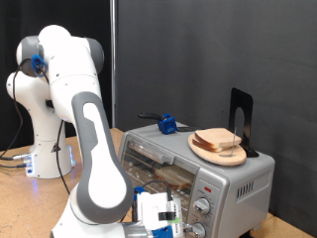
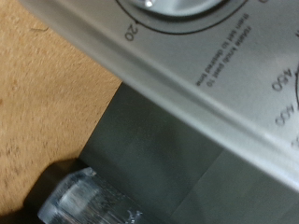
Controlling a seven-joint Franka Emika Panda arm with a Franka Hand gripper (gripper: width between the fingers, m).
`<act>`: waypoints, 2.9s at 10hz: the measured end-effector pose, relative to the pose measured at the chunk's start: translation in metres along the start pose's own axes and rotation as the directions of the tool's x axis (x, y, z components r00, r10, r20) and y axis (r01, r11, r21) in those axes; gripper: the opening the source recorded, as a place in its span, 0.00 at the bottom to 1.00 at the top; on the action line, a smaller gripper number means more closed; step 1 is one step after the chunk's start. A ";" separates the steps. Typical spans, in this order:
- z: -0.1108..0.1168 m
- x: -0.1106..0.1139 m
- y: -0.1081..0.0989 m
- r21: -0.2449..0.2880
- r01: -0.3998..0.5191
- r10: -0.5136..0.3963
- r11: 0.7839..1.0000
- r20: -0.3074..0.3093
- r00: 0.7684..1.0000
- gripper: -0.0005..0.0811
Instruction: Make a piece of toast with the oven
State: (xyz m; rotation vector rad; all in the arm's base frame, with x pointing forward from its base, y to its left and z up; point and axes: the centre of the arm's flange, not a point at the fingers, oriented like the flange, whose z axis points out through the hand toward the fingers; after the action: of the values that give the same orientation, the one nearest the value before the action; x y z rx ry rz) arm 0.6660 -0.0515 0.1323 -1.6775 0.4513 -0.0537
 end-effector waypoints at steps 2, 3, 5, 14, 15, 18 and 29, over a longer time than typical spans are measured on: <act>-0.003 -0.003 -0.006 0.035 -0.228 0.226 0.973 0.052 0.973 0.39; -0.005 -0.003 -0.011 0.046 -0.298 0.294 0.953 0.081 0.952 0.40; -0.006 -0.003 -0.015 0.049 -0.347 0.341 0.936 0.099 0.935 0.40; 0.007 0.011 -0.014 0.002 -0.459 0.456 0.888 0.111 0.883 1.00; 0.010 0.011 -0.012 -0.010 -0.484 0.482 0.875 0.115 0.869 1.00; 0.013 0.011 -0.011 -0.028 -0.532 0.532 0.846 0.121 0.838 1.00; 0.021 0.011 -0.005 -0.041 -0.515 0.516 0.856 0.112 0.849 0.12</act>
State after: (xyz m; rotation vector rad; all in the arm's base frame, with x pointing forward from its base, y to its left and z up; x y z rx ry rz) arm 0.6834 -0.0350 0.1310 -1.5085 0.7997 0.4455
